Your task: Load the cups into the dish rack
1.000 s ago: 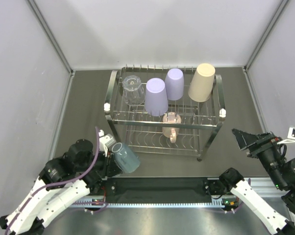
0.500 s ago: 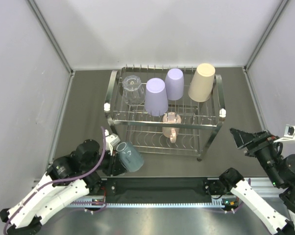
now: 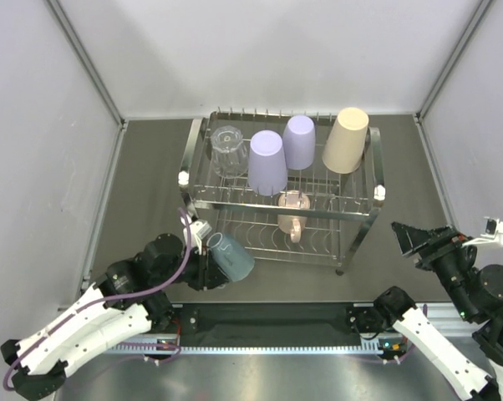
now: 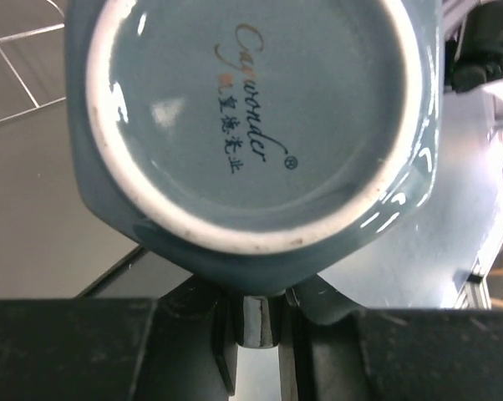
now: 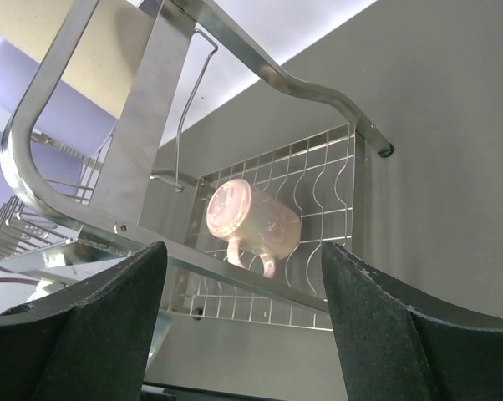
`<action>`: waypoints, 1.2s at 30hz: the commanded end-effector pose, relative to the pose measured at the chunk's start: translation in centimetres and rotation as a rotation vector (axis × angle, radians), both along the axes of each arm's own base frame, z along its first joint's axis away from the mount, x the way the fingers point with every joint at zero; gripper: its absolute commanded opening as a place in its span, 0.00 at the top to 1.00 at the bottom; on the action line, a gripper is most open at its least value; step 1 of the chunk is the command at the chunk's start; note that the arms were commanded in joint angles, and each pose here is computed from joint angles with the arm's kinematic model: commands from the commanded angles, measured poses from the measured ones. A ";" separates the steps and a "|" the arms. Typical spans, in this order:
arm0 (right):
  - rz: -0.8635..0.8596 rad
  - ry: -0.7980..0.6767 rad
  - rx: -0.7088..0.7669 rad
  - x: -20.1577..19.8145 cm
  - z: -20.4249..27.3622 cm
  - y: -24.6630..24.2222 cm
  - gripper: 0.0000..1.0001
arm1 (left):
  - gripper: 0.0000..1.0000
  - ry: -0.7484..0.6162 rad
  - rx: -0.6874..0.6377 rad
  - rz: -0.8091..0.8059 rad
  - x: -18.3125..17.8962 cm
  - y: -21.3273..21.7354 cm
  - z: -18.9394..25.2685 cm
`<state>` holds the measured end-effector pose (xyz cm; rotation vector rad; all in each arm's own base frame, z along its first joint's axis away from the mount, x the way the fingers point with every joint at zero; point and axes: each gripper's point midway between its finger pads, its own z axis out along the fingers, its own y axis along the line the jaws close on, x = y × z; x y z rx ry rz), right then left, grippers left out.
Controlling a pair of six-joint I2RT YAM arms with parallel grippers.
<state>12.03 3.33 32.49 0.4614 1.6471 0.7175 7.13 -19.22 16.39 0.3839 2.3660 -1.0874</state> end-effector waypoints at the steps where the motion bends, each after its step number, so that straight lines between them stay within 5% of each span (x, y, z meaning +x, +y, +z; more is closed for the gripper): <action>1: -0.003 -0.003 -0.027 0.5 0.5 0.1 0.26 | 1.00 -0.074 -0.158 0.031 1.7 -2.7 2.7; 13: 0.000 -0.011 -0.047 1.1 0.2 0.5 0.24 | 1.00 -0.189 -0.081 -0.077 -2.0 -6.4 1.7; 36: 0.014 -0.036 -0.013 -0.5 0.1 -0.3 0.23 | 1.00 -0.547 0.049 0.226 5.3 -7.7 2.2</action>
